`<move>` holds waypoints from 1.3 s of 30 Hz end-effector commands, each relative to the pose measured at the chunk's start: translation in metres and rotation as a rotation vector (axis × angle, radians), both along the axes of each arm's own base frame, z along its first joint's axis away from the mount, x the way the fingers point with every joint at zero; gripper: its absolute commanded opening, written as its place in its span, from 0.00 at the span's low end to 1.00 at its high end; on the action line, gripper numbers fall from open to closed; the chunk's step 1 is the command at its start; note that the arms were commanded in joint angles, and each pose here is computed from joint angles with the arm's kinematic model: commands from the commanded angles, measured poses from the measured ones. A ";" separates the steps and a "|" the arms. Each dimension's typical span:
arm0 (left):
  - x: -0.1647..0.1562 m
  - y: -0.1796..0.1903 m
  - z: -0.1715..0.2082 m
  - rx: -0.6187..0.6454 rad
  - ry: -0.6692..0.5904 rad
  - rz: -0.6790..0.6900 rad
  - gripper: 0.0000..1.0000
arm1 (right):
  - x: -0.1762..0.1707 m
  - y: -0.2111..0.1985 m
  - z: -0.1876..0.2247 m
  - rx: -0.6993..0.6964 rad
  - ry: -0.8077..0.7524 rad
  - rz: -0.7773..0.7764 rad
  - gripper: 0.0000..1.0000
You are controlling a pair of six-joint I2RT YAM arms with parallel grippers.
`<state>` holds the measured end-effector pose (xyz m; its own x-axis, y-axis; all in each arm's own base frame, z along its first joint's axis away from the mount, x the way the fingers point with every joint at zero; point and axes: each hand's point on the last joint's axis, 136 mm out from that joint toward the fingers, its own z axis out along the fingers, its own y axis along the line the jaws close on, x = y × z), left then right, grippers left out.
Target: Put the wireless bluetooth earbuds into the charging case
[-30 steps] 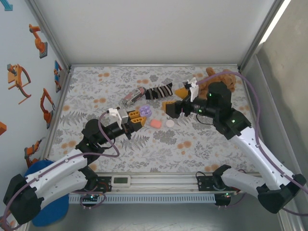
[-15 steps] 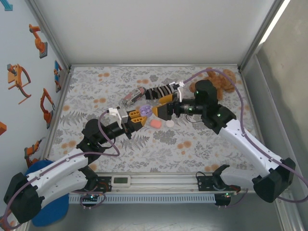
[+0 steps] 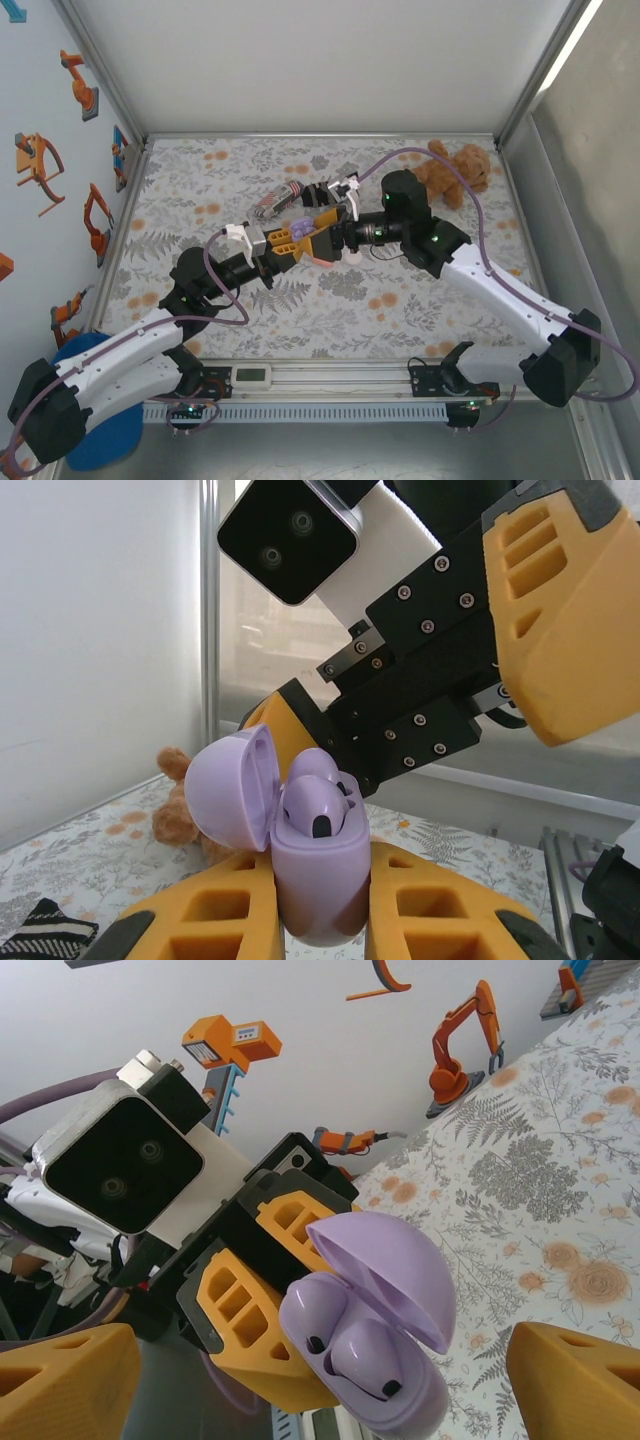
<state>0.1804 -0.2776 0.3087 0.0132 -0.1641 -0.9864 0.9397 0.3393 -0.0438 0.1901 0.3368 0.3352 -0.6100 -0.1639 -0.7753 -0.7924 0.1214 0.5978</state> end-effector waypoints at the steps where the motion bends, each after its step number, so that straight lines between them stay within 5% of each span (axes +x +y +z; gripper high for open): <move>1: -0.008 0.001 0.022 -0.053 -0.041 -0.028 0.00 | -0.007 0.006 0.032 0.069 -0.059 0.049 0.92; 30: -0.006 0.004 0.017 -0.033 -0.035 0.001 0.00 | -0.023 -0.009 0.045 0.081 -0.137 0.049 0.82; 39: -0.016 0.005 0.019 -0.036 -0.031 -0.043 0.00 | -0.017 -0.034 0.038 -0.067 -0.355 -0.053 0.84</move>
<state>0.1745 -0.2751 0.3114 0.0133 -0.1646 -0.9863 0.9424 0.3318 -0.0427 0.1763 0.3165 0.3607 -0.4444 -0.1738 -0.8788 -0.8933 0.1597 0.4201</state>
